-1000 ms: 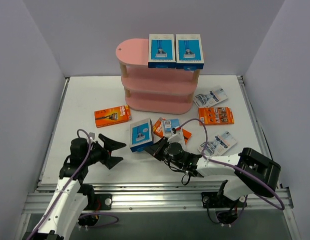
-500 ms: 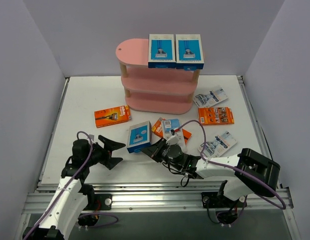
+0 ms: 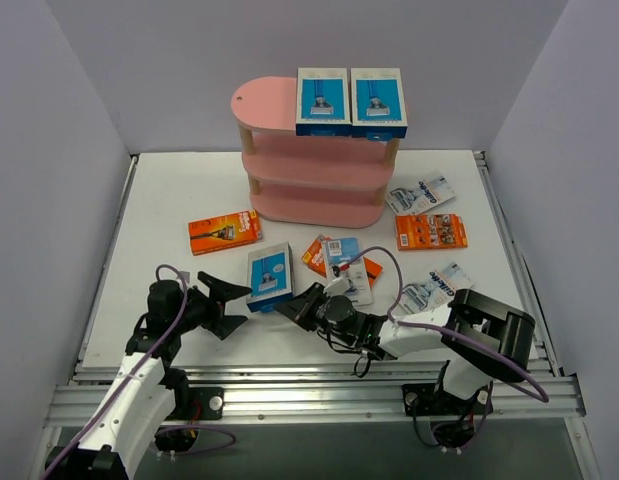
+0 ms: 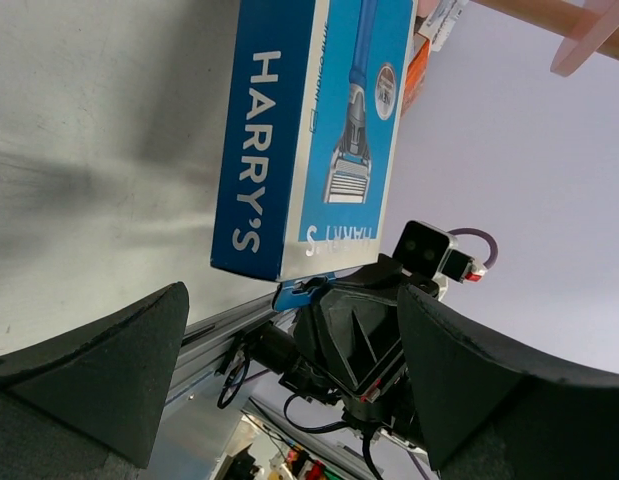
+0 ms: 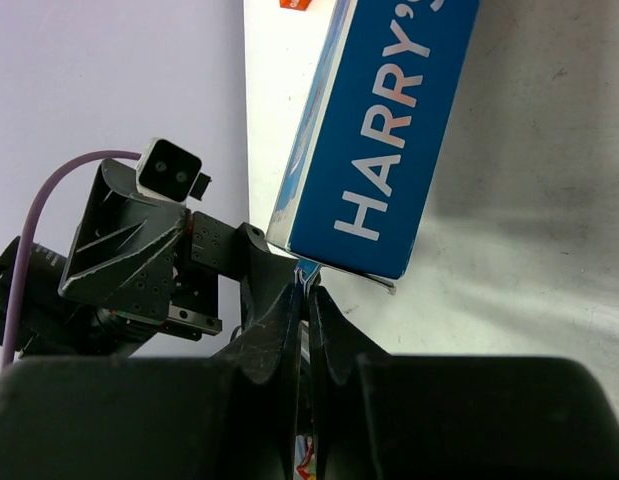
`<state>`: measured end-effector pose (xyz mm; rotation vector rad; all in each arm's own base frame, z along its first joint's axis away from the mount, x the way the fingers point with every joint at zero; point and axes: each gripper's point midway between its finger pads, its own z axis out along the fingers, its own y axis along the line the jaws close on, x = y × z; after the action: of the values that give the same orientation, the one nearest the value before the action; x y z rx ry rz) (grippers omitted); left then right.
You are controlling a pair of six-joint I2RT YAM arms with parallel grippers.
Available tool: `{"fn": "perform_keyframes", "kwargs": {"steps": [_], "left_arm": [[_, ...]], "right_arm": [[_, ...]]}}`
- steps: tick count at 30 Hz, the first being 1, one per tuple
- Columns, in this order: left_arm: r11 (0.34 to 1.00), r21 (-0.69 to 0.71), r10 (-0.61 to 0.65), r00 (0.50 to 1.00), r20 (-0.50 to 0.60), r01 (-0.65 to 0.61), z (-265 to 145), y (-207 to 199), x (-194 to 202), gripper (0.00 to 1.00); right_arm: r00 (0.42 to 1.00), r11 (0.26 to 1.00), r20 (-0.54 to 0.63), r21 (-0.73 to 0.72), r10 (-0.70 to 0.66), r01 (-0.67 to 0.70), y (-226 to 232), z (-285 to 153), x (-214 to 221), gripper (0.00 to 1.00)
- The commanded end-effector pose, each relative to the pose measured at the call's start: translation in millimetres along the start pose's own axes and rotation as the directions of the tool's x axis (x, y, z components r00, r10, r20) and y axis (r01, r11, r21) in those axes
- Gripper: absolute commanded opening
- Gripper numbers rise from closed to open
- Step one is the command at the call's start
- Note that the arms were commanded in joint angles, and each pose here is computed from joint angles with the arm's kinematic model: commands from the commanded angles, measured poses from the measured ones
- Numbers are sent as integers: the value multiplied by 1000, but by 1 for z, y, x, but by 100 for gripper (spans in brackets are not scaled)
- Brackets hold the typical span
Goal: Place and organize the shaving razors onto the shelf
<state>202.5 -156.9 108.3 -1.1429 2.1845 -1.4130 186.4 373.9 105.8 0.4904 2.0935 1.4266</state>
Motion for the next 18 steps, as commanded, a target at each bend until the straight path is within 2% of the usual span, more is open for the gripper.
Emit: {"fn": "perform_keyframes", "kwargs": {"steps": [1,18], "left_arm": [[998,58,25,999,23,-26,0,-15,-3,94],[998,32,44,998,54,-46,6,-6,-9,96]], "right_arm": [[998,990,22,-128,55,-52,42,6,-3,0],[997,984,-27,-161,78,-82,49,14,14,0]]}}
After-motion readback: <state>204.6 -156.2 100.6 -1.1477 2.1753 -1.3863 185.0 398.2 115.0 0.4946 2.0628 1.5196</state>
